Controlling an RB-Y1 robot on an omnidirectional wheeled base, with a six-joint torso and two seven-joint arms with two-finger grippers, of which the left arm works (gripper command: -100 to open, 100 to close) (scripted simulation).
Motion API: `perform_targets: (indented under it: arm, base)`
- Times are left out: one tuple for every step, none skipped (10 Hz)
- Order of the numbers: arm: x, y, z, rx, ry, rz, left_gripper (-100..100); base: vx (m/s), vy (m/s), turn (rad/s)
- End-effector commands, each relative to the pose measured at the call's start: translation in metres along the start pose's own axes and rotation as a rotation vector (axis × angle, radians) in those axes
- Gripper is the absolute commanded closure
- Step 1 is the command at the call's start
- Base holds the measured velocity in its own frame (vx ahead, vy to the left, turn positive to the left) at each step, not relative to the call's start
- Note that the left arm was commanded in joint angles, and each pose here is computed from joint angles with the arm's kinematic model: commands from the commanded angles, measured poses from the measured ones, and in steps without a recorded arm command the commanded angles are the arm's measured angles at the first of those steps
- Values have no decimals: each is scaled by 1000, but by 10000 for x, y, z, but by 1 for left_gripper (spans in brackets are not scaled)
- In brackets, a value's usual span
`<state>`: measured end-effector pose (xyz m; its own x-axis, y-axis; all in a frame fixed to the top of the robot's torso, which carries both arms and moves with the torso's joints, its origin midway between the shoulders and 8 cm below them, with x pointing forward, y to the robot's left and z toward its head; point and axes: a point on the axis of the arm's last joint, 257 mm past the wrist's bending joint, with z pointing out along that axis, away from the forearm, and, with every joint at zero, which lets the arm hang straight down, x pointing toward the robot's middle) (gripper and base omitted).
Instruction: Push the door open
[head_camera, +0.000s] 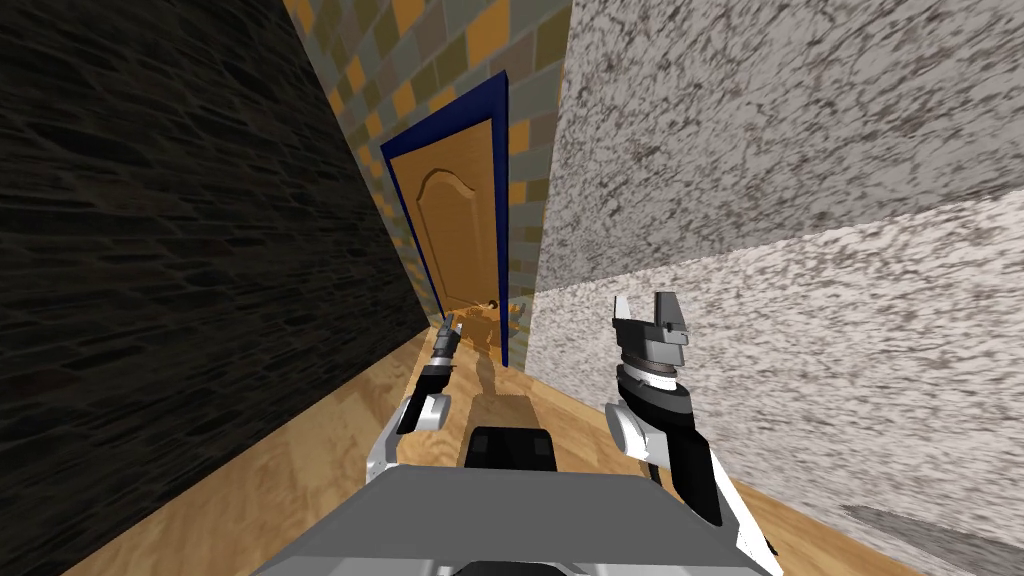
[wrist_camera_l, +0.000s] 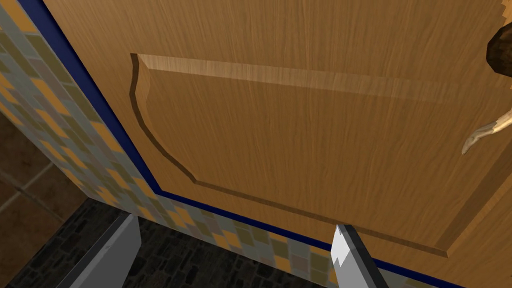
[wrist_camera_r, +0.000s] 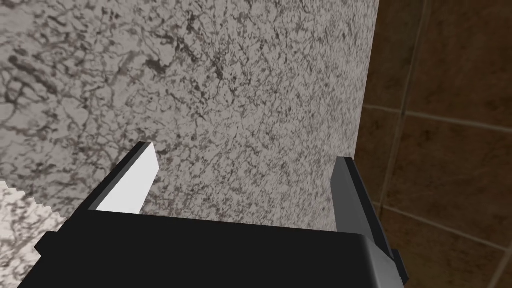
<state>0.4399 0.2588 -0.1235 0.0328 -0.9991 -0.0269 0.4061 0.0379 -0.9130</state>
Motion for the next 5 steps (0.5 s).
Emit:
perform_targets:
  arm:
    - [59, 168, -14, -27, 14, 0, -100]
    - [104, 274, -19, -43, 24, 0, -100]
    - [151, 360, -19, -56, 34, 0, -100]
    - [149, 411, -38, -67, 34, 0, -100]
    - [195, 524, -51, -85, 44, 0, -100]
  base:
    - [60, 68, -91]
    - [61, 97, -107]
    - [96, 106, -81]
    - [71, 78, -23]
    - [50, 89, -49]
